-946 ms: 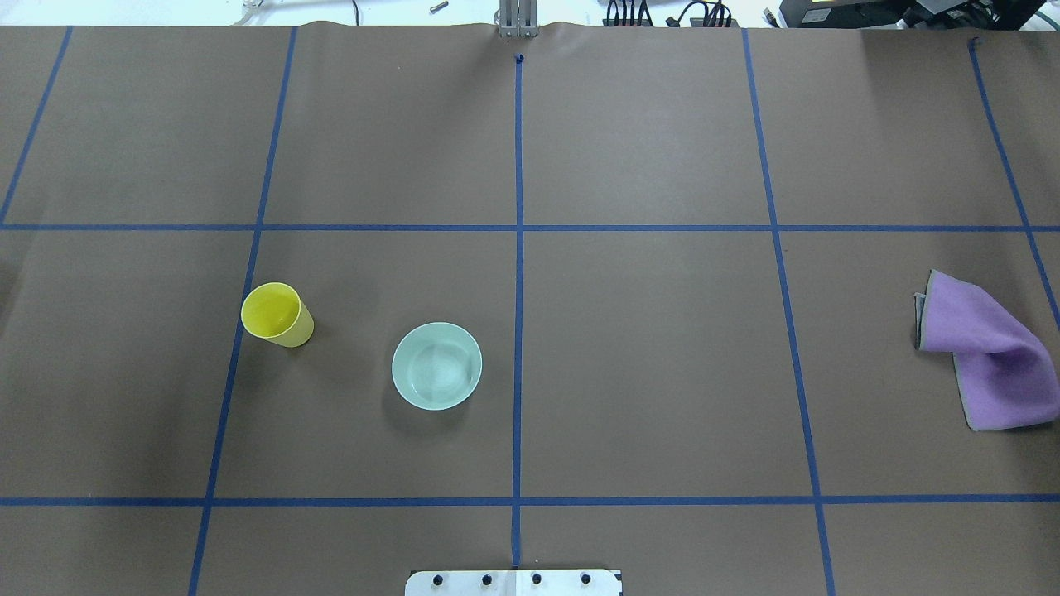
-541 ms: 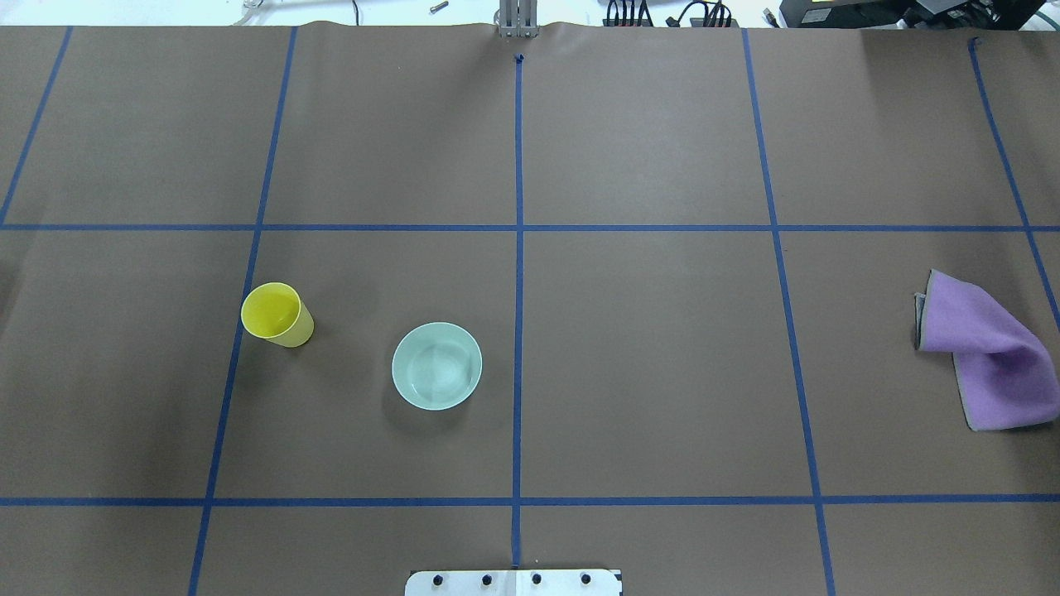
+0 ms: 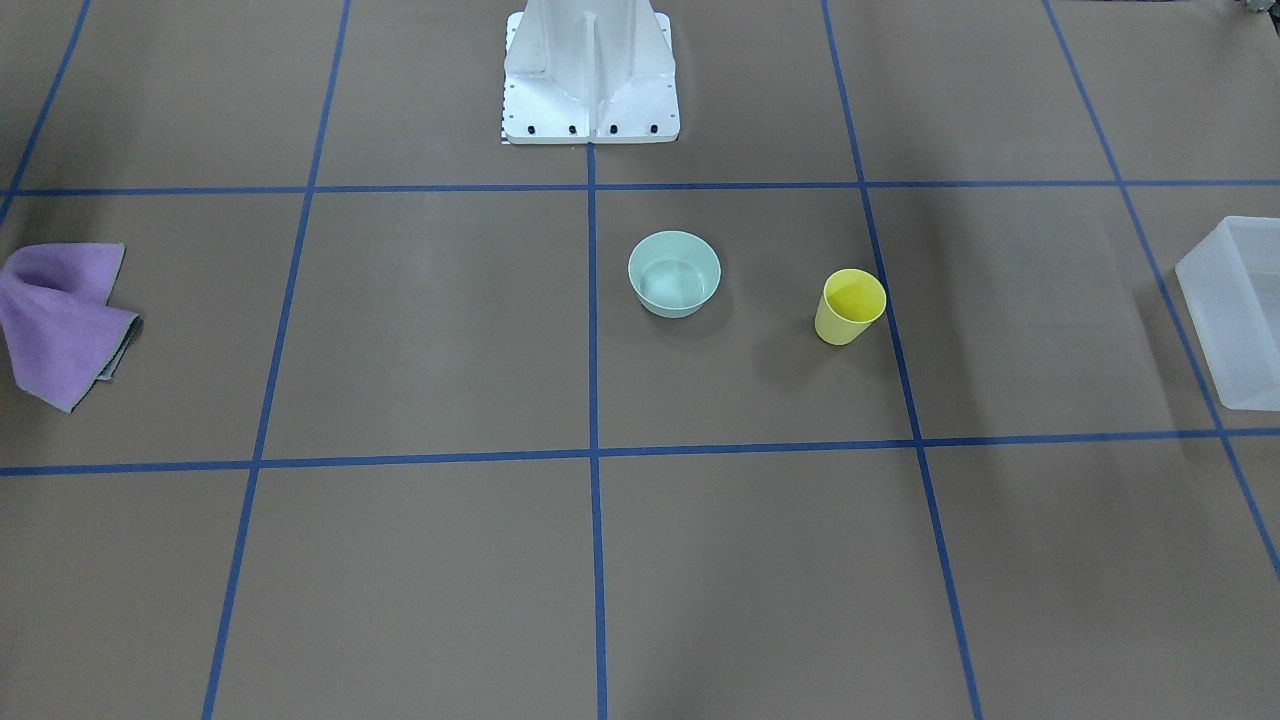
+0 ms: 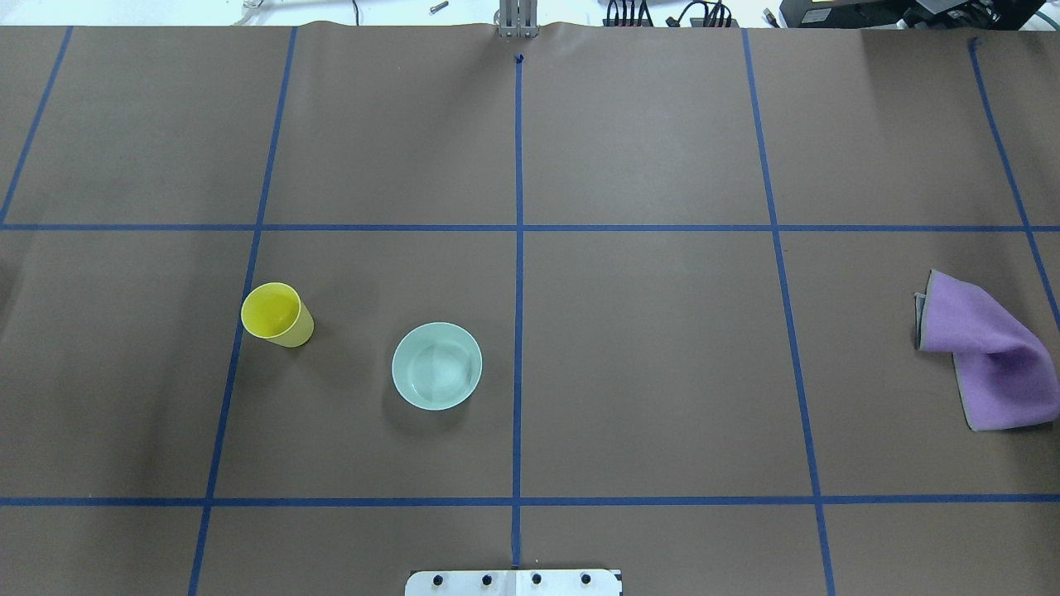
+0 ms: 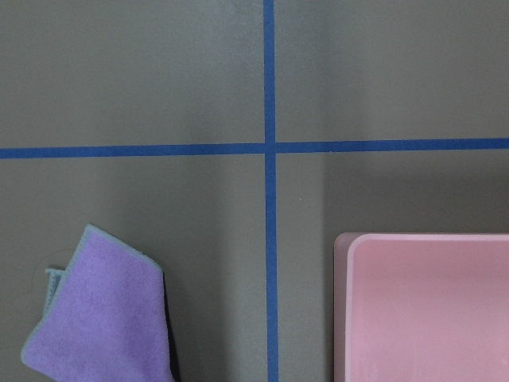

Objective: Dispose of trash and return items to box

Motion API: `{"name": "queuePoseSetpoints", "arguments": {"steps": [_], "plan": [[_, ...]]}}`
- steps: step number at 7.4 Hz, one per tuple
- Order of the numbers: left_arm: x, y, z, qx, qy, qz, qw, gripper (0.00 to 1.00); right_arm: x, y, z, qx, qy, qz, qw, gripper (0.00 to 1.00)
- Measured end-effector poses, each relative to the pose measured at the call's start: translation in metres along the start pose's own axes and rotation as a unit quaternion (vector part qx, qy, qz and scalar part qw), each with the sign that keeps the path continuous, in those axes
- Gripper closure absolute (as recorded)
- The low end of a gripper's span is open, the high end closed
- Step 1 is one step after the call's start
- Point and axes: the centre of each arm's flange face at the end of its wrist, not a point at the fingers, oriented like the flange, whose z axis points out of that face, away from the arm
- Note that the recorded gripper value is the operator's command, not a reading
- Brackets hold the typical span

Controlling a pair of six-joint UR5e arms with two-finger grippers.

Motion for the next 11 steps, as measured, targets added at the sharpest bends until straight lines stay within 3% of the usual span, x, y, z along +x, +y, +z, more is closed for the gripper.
{"name": "queuePoseSetpoints", "arguments": {"steps": [8, 11], "plan": [[0.001, -0.001, -0.001, 0.006, 0.002, 0.003, 1.0000, 0.01, -0.014, -0.007, -0.012, 0.011, 0.004, -0.014, 0.9998, 0.00], [0.020, -0.022, -0.019, 0.024, 0.005, -0.008, 0.9997, 0.01, -0.017, -0.012, -0.013, 0.013, 0.004, -0.017, 0.9998, 0.00]]}}
